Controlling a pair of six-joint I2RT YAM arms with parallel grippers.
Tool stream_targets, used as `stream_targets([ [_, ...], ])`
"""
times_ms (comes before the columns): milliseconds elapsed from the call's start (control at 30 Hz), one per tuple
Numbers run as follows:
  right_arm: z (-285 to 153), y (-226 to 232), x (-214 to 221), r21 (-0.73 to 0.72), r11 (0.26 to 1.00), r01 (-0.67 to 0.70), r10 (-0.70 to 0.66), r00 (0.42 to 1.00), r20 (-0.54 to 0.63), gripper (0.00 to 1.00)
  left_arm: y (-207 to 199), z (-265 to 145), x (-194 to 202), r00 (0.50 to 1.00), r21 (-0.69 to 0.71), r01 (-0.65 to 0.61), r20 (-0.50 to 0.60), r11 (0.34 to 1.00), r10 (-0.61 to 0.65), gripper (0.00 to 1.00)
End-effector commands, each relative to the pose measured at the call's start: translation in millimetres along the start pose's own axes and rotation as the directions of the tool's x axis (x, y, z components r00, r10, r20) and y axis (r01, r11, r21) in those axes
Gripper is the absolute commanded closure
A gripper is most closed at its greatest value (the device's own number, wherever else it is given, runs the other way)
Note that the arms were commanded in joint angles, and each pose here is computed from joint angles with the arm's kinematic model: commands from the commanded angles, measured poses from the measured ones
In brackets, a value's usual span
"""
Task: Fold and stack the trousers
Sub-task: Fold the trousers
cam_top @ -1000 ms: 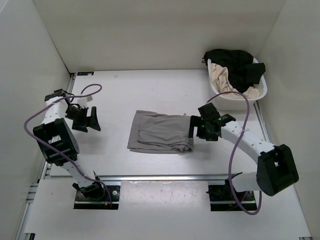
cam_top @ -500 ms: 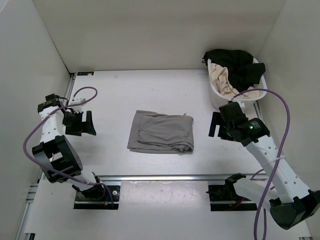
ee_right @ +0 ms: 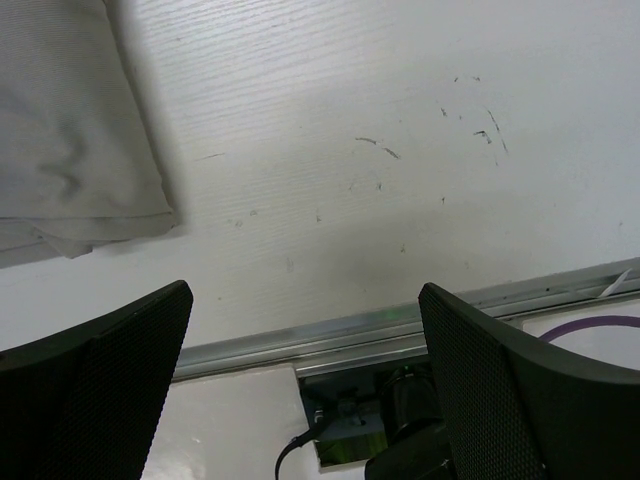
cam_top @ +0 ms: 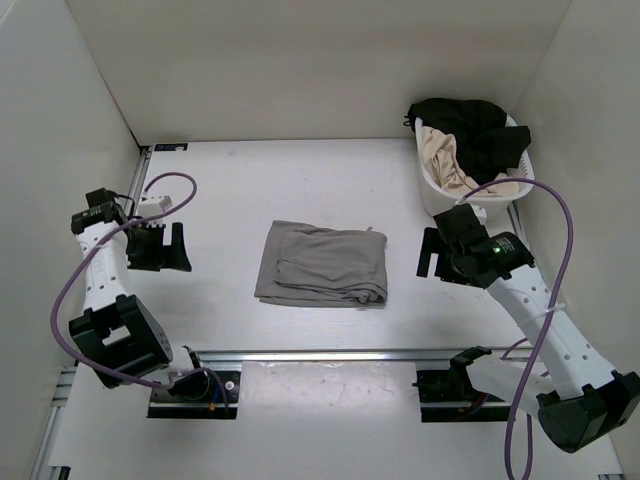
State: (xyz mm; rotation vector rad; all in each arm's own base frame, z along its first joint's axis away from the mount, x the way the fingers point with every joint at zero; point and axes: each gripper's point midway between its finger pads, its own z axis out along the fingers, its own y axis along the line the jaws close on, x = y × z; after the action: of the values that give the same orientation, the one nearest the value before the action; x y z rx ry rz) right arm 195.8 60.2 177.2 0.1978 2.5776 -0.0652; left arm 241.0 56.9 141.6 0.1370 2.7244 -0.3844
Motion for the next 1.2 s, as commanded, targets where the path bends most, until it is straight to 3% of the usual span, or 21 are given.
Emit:
stream_targets([
  [0, -7, 4, -9, -0.029, 0.999, -0.017, 0.018, 0.999, 0.035, 0.01, -4, -6, 4, 1.0, -0.007, -0.019, 0.012, 1.0, 0.019, 0.0],
  [800, 3, -1, -5, -0.008, 1.0, 0.029, -0.029, 0.999, 0.045, 0.01, -8, -10, 5, 1.0, -0.003, -0.013, 0.022, 1.0, 0.013, 0.0],
  [1167, -18, -15, -34, 0.008, 1.0, 0.017, -0.018, 0.972, 0.232, 0.01, -16, -24, -11, 0.992, -0.013, -0.046, 0.117, 0.999, 0.047, 0.0],
])
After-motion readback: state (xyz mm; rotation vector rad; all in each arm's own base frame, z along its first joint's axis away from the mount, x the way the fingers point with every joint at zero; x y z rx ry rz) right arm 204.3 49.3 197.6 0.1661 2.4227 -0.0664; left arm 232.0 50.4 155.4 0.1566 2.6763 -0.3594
